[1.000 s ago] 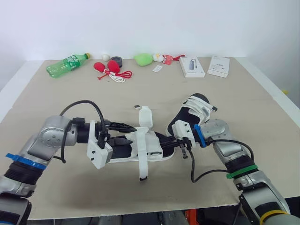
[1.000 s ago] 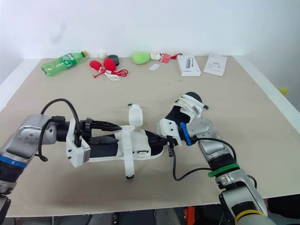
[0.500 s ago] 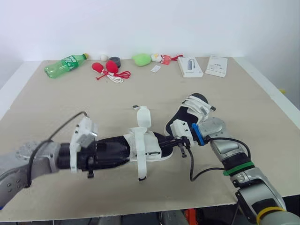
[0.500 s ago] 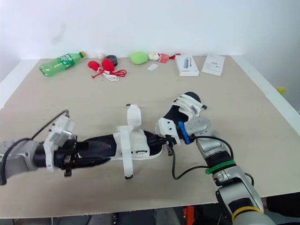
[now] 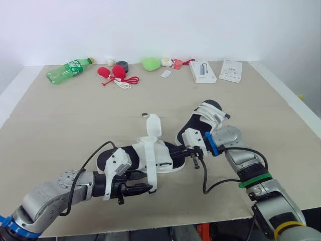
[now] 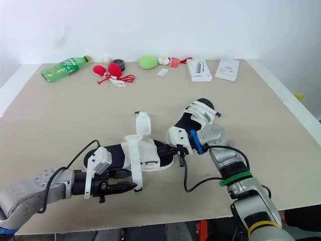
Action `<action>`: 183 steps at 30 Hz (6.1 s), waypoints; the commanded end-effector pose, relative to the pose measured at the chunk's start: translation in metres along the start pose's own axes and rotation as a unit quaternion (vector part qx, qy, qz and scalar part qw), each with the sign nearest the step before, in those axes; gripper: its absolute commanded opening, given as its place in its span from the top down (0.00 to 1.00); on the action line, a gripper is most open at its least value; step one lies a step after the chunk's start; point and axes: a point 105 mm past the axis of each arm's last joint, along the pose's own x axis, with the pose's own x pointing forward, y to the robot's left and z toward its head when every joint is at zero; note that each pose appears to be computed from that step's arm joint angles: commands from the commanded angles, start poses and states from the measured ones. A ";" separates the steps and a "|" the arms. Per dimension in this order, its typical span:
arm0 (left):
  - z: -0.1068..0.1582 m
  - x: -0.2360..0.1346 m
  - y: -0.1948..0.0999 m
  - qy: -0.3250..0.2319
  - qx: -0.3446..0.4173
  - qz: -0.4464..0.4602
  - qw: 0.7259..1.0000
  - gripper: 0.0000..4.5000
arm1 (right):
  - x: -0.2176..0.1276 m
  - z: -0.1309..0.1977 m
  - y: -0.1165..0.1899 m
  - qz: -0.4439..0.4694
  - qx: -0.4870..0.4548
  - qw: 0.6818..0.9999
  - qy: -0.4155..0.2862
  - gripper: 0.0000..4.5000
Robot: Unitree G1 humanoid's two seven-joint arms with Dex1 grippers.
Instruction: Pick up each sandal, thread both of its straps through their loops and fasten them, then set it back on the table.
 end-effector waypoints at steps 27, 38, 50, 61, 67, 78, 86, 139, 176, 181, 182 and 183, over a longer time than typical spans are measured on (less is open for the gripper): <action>0.095 -0.048 0.025 -0.142 -0.094 -0.062 0.984 0.99 | -0.002 -0.008 0.001 -0.003 0.011 1.000 0.024 1.00; 0.092 -0.014 0.018 -0.121 -0.127 -0.107 0.979 0.99 | -0.002 -0.008 0.004 -0.006 0.012 1.000 0.024 1.00; 0.069 -0.006 0.014 -0.064 -0.166 -0.101 0.979 0.99 | -0.001 -0.008 0.004 -0.008 0.012 1.000 0.024 1.00; 0.059 -0.003 0.020 -0.042 -0.144 -0.077 0.986 0.99 | 0.002 -0.007 0.005 -0.002 0.008 1.000 0.022 1.00; 0.057 0.002 0.020 -0.027 -0.098 -0.078 0.992 0.99 | 0.001 -0.007 0.005 -0.002 0.008 1.000 0.024 1.00; 0.066 0.001 0.006 -0.040 -0.069 -0.121 0.990 0.60 | -0.001 -0.008 0.005 -0.004 0.008 1.000 0.027 1.00; 0.080 -0.012 0.032 -0.055 -0.027 -0.059 0.996 0.33 | -0.001 -0.008 0.004 -0.005 0.007 1.000 0.029 1.00; 0.061 -0.056 -0.027 0.043 -0.015 -0.169 0.985 0.28 | 0.001 -0.012 0.004 0.005 -0.001 0.999 0.033 1.00; 0.029 0.021 0.007 -0.027 -0.002 -0.065 0.998 0.28 | 0.004 -0.010 0.003 -0.004 -0.004 1.000 0.030 1.00; 0.027 0.026 0.007 -0.025 -0.002 -0.069 0.997 0.28 | 0.006 -0.007 -0.006 -0.020 -0.009 0.999 0.026 1.00; 0.027 0.026 0.006 -0.024 -0.005 -0.073 0.997 0.28 | 0.006 -0.007 -0.007 -0.021 -0.010 0.999 0.027 1.00; 0.026 0.025 0.005 -0.022 -0.008 -0.078 0.997 0.28 | 0.006 -0.008 -0.007 -0.021 -0.011 0.999 0.028 1.00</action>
